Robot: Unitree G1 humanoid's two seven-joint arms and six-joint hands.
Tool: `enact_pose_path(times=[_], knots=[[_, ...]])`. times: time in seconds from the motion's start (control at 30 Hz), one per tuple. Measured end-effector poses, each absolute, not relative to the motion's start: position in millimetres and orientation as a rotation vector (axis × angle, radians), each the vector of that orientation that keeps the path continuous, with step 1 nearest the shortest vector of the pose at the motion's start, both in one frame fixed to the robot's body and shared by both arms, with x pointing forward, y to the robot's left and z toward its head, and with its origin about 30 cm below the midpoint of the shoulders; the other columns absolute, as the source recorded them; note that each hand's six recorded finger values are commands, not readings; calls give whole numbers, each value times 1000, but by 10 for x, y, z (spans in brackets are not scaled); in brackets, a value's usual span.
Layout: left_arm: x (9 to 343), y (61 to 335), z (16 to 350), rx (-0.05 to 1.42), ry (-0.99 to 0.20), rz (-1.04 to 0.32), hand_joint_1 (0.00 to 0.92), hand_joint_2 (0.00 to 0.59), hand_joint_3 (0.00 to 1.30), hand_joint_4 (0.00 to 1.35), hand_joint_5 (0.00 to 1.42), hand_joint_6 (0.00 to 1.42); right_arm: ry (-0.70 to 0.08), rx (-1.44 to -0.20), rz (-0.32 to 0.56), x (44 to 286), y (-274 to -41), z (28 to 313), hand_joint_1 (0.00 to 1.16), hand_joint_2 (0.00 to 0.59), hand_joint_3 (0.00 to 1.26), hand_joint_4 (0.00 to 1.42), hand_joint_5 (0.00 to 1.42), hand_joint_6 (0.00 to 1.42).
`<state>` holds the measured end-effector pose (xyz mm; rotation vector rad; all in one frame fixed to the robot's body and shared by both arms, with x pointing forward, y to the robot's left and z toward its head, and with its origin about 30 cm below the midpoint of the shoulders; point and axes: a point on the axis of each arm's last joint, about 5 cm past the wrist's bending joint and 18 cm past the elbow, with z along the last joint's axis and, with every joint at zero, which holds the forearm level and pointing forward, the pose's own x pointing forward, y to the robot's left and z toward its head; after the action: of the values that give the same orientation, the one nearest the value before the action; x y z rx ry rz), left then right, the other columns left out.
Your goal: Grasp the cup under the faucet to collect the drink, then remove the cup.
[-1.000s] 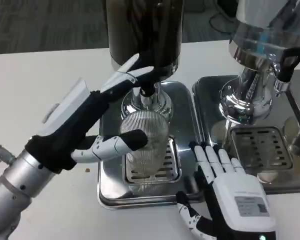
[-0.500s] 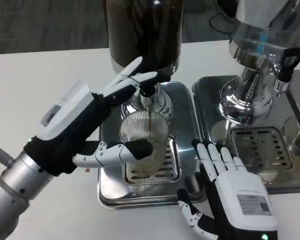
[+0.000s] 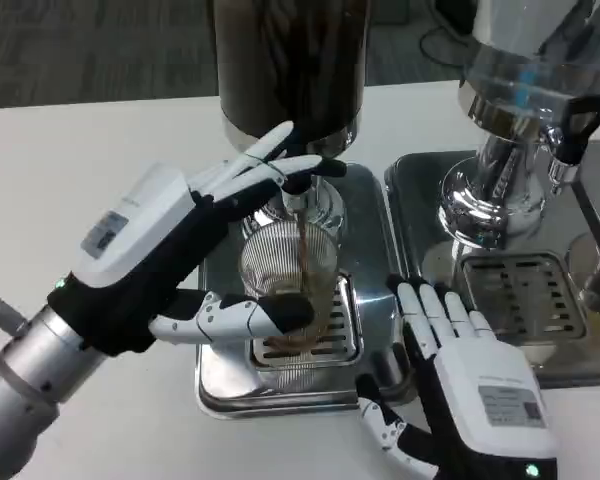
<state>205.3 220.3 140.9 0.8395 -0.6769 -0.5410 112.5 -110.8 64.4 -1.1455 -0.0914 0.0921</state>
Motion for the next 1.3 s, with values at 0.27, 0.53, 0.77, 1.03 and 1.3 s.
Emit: enact_pose_path(times=[0.27, 0.53, 0.77, 1.03, 1.3], knots=[[2048, 2202, 1403, 842, -679, -539, 0, 128, 245, 36, 250, 233, -98, -968, 78, 1164, -1145, 706, 395, 242, 0, 0, 0, 95], [2047, 2198, 1398, 841, -681, -539, 0, 128, 253, 41, 250, 234, -76, -796, 110, 1398, -1177, 827, 376, 181, 0, 0, 0, 42], [2046, 2194, 1394, 844, -683, -536, 0, 132, 255, 45, 252, 238, -50, -773, 182, 1526, -1162, 860, 372, 182, 0, 0, 0, 0], [2046, 2200, 1397, 848, -683, -537, 0, 137, 256, 46, 254, 239, -13, -764, 255, 1645, -1141, 900, 387, 193, 0, 0, 0, 0], [2042, 2201, 1393, 846, -682, -534, 0, 140, 263, 46, 254, 240, -9, -760, 286, 1668, -1104, 903, 380, 198, 0, 0, 0, 0]])
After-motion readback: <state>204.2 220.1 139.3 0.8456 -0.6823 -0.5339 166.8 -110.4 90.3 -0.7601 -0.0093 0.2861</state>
